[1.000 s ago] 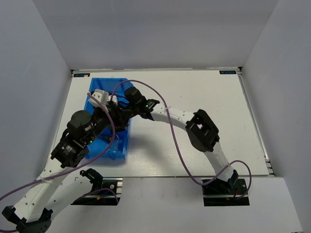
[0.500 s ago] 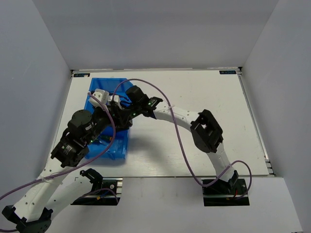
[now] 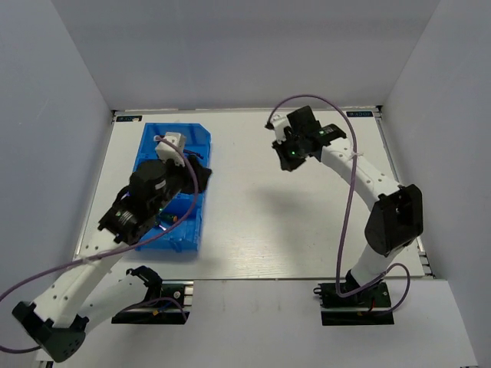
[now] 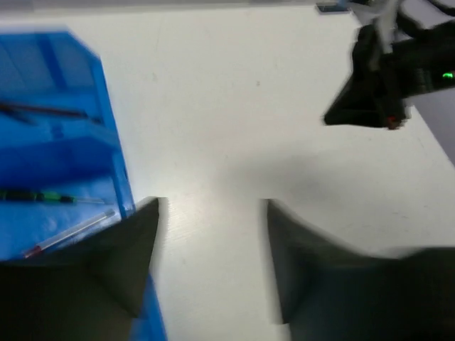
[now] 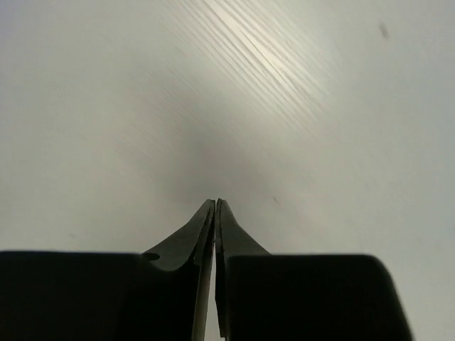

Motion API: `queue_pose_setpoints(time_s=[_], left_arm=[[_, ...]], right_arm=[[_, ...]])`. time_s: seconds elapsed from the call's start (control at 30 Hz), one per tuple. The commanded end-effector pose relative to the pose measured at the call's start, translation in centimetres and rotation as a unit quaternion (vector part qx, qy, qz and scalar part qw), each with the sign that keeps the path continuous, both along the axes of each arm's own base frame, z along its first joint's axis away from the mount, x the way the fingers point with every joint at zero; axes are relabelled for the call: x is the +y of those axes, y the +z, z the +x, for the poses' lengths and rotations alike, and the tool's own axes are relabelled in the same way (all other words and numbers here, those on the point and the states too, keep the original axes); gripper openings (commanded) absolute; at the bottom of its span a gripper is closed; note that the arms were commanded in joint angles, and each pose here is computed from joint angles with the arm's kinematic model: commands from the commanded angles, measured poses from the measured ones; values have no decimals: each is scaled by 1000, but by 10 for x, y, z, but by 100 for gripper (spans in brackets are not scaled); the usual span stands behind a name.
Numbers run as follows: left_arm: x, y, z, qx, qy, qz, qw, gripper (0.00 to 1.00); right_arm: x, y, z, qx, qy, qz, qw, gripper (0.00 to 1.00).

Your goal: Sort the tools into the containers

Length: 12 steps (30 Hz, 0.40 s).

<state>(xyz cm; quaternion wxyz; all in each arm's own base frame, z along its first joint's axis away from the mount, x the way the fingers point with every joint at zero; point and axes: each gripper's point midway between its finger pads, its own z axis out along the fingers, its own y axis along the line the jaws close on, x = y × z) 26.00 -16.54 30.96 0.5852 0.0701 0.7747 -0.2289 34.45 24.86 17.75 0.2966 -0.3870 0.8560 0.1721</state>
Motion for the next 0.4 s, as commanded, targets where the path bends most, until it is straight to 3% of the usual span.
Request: queue_pose_setpoints(time_s=[0.0, 0.1, 0.13, 0.2, 0.27, 0.33, 0.37], left_arm=[[-5, -42, 12, 69, 11, 37, 997, 81], [-18, -52, 25, 87, 0, 45, 995, 100], [-23, -49, 28, 85, -5, 42, 995, 100], [-29, -47, 36, 80, -16, 53, 995, 100], [-35, -38, 41, 70, -23, 51, 996, 100], [-38, -39, 47, 68, -26, 63, 995, 100], [-38, -32, 48, 63, -26, 60, 996, 100]], right_arm=[[-93, -24, -17, 31, -76, -190, 978, 9], [-124, -20, -22, 15, -128, -212, 969, 16], [-126, -10, -24, -3, -133, -196, 971, 23], [-132, -14, -29, -19, -139, -189, 972, 47], [-138, -6, -38, -37, -141, -184, 972, 52], [-146, -1, -38, -62, -157, -179, 969, 65], [-147, -4, -40, -60, -154, -174, 971, 67]])
